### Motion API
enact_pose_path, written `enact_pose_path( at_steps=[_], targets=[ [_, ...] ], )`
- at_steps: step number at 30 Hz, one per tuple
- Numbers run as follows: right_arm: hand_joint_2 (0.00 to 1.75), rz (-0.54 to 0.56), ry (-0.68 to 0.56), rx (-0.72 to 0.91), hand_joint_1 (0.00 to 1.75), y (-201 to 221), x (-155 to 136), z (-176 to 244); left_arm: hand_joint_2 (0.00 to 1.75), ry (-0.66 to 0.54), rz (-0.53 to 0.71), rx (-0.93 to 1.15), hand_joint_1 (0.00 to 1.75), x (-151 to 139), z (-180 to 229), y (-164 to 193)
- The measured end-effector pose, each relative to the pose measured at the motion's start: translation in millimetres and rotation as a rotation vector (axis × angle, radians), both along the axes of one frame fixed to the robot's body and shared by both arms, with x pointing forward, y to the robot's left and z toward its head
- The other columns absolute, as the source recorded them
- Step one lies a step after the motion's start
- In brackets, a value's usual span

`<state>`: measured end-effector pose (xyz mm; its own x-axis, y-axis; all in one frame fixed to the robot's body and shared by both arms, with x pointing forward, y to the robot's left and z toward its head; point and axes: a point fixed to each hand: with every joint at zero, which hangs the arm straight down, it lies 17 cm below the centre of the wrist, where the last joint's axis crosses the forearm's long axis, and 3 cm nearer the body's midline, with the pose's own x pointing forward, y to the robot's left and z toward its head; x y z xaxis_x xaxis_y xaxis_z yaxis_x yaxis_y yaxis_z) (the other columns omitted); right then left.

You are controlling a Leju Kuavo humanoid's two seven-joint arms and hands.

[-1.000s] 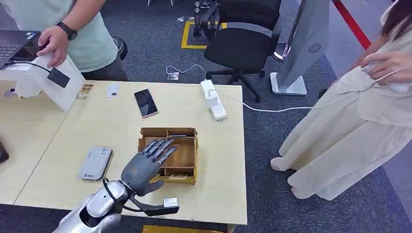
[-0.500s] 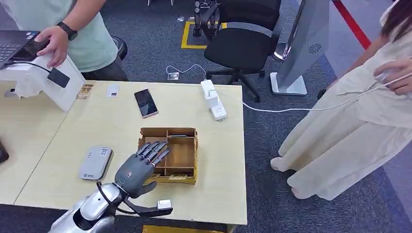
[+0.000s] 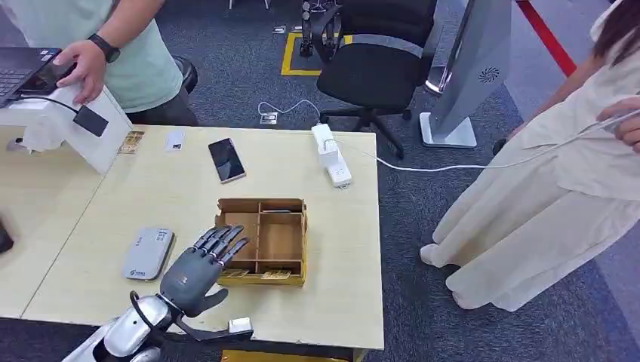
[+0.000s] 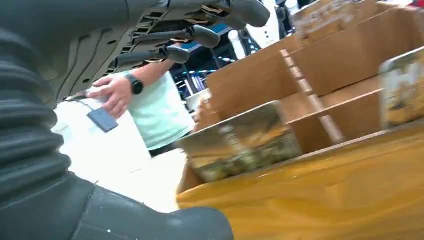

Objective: Pass the card to the sensor for recognition and then transmit it.

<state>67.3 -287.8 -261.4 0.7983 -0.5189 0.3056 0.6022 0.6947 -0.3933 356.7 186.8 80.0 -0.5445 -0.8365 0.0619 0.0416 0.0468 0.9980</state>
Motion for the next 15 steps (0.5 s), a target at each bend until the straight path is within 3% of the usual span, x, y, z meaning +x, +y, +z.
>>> enact_pose_path(
  at_steps=[15],
  targets=[
    [0.00,-0.013,0.000,-0.002,0.00,0.5,-1.6,0.3,1.75,-0.017,0.001,-0.022,0.00,-11.7,9.4,8.9]
  ],
)
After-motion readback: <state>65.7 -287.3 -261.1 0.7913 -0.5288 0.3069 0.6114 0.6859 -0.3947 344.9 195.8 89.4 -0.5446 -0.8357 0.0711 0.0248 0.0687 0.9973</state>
